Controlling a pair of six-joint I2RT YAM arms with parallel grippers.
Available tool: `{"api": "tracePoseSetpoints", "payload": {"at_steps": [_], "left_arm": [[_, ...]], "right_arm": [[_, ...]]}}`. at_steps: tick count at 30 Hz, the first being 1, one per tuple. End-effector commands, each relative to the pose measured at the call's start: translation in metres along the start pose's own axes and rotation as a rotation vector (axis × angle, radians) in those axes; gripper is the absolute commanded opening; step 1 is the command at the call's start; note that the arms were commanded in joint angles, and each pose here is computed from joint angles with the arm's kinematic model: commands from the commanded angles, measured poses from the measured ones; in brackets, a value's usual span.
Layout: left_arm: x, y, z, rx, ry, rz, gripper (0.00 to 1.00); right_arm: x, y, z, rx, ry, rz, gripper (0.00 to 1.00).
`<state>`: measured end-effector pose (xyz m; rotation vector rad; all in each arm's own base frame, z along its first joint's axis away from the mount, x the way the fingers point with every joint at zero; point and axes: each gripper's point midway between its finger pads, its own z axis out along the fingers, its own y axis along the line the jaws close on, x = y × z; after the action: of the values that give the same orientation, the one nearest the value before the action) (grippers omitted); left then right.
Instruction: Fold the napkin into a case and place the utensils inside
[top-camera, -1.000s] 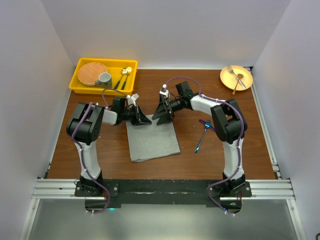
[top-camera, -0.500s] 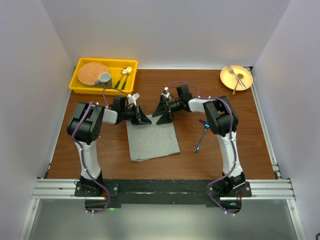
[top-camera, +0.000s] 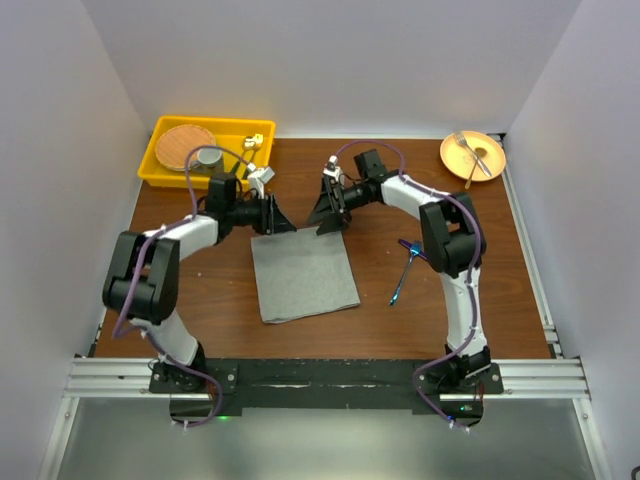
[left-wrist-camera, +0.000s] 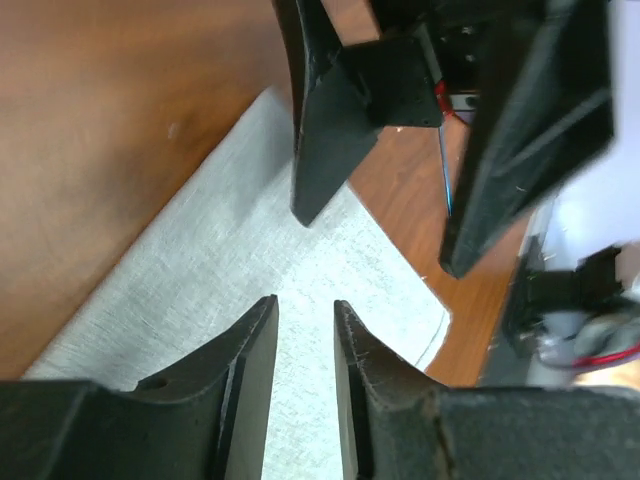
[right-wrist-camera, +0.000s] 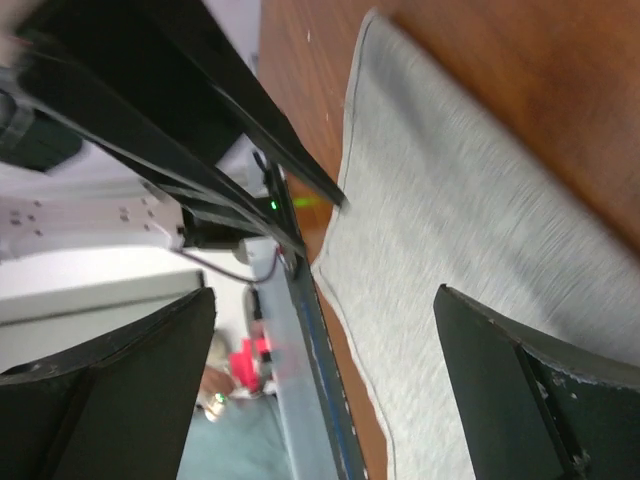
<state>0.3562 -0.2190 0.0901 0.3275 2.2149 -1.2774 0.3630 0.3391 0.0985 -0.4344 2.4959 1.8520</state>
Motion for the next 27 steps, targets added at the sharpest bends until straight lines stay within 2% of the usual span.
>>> {"api": "tracePoseSetpoints", "payload": {"at_steps": [1, 2, 3, 4, 6, 8, 9, 10, 12, 19, 24, 27], "left_arm": [[-0.001, -0.009, -0.034, -0.024, 0.097, 0.502, 0.34], [0.001, -0.009, -0.041, -0.035, 0.117, 0.570, 0.32], [0.017, -0.006, -0.048, -0.044, 0.172, 0.587, 0.27], [0.018, -0.003, -0.053, -0.054, 0.194, 0.718, 0.24], [0.036, 0.004, -0.060, -0.056, 0.258, 0.803, 0.16], [0.043, 0.006, -0.064, -0.077, 0.289, 0.861, 0.12], [0.052, 0.010, -0.066, -0.087, 0.319, 0.890, 0.09], [0.055, 0.010, -0.067, -0.092, 0.331, 0.912, 0.07], [0.070, 0.016, -0.067, -0.101, 0.380, 0.959, 0.01], [0.125, 0.018, -0.057, -0.111, 0.522, 1.109, 0.00], [0.166, 0.024, -0.055, -0.127, 0.623, 1.096, 0.00], [0.186, 0.005, -0.047, -0.081, 0.660, 1.089, 0.00]], "right_arm": [[0.038, 0.052, -0.028, 0.082, 0.080, -0.167, 0.78], [0.049, 0.054, -0.032, 0.122, 0.095, -0.184, 0.71], [0.067, 0.054, -0.030, 0.145, 0.132, -0.172, 0.53], [0.092, 0.041, -0.029, 0.164, 0.173, -0.134, 0.46], [0.118, 0.038, -0.027, 0.216, 0.205, -0.163, 0.30], [0.147, 0.020, -0.025, 0.265, 0.250, -0.135, 0.21], [0.151, 0.013, -0.024, 0.283, 0.251, -0.134, 0.17], [0.161, 0.001, -0.025, 0.310, 0.269, -0.105, 0.08], [0.165, -0.017, -0.026, 0.373, 0.275, -0.081, 0.01], [0.161, -0.058, -0.031, 0.530, 0.295, -0.063, 0.00], [0.152, -0.095, -0.042, 0.682, 0.350, -0.079, 0.00], [0.135, -0.098, -0.046, 0.696, 0.359, -0.125, 0.00]]}}
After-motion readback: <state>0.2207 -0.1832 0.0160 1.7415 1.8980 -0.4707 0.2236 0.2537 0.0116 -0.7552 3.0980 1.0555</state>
